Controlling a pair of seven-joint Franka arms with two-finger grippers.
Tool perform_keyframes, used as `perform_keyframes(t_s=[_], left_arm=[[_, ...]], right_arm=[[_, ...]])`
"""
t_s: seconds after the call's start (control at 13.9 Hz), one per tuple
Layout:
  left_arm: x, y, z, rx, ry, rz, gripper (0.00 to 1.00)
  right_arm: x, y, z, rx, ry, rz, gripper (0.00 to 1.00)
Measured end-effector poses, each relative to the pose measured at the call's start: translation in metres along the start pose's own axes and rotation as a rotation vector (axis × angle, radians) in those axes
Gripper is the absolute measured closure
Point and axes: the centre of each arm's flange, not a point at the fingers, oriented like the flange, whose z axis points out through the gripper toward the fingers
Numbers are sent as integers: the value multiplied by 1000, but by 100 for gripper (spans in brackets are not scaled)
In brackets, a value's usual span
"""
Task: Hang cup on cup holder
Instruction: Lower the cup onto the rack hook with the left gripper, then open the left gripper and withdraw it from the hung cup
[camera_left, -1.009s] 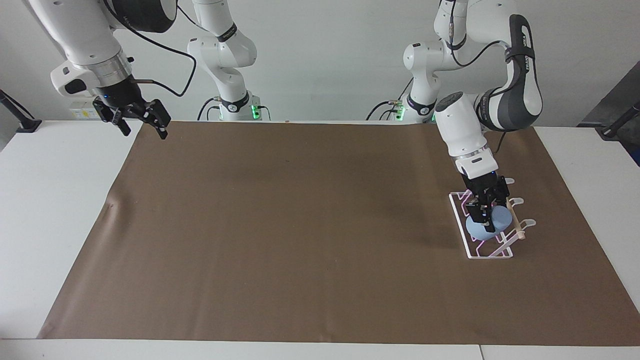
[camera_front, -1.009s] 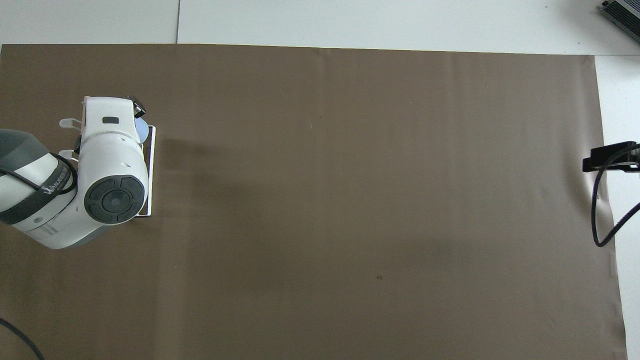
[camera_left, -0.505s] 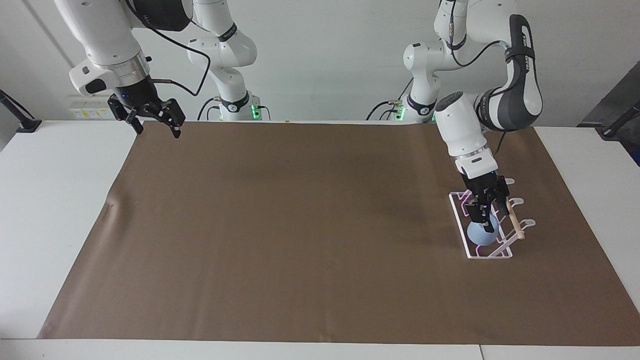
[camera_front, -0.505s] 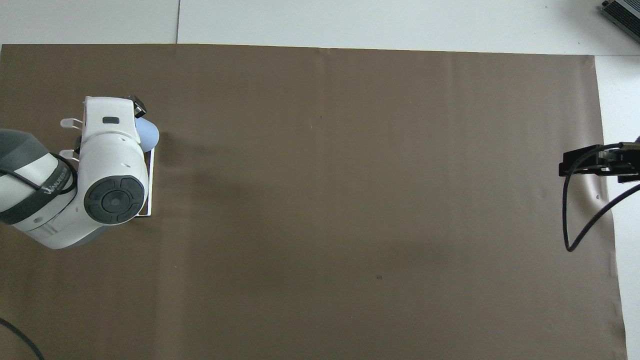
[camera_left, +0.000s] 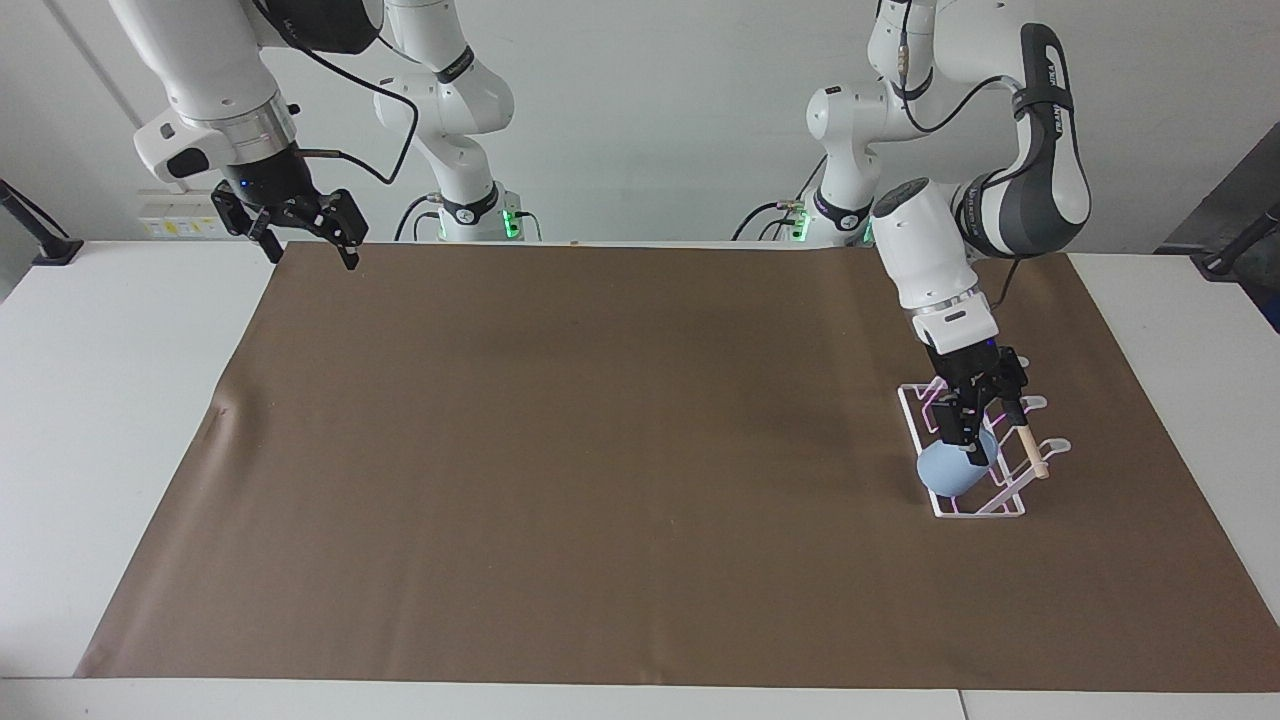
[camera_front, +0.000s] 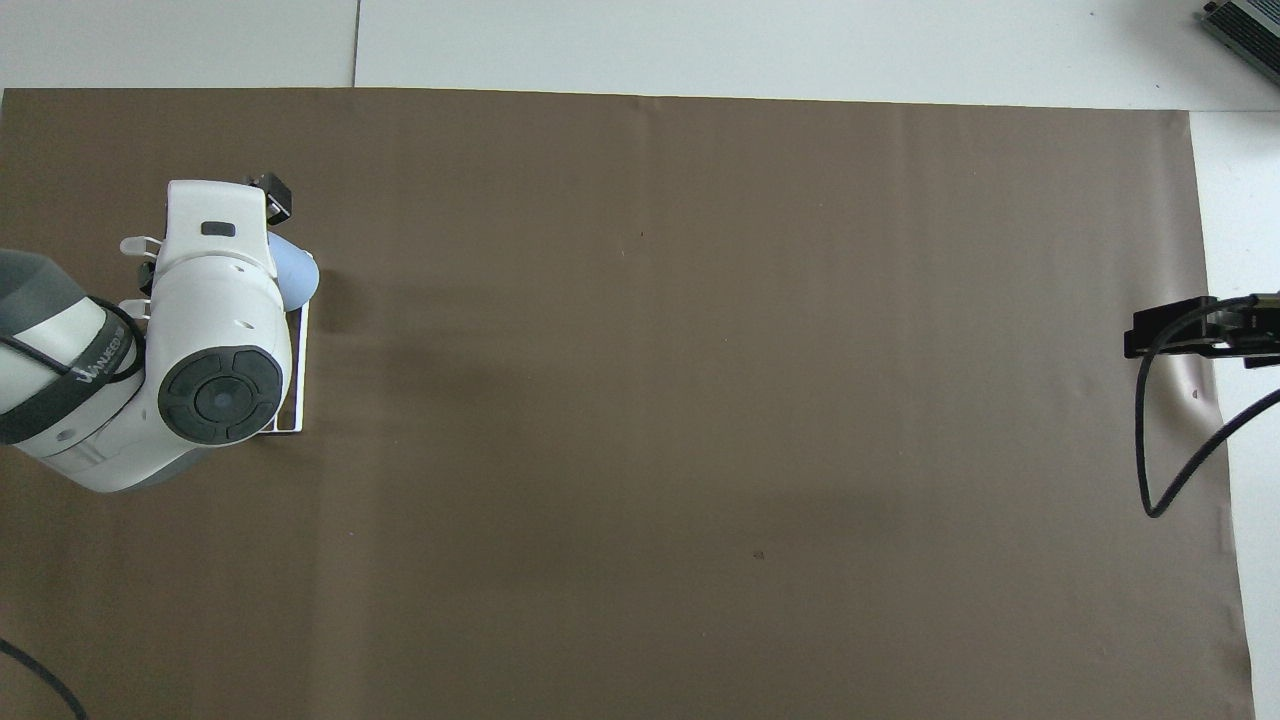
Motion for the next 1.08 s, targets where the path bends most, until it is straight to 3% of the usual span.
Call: perform_keyframes(t_s=[0.58, 1.08], left_arm=[[29, 35, -53, -9, -66, -159, 0], [67, 18, -102, -29, -208, -99, 0]], right_arm=[[0, -1, 0, 0, -3, -1, 0], [-4, 25, 8, 0, -23, 49, 0]])
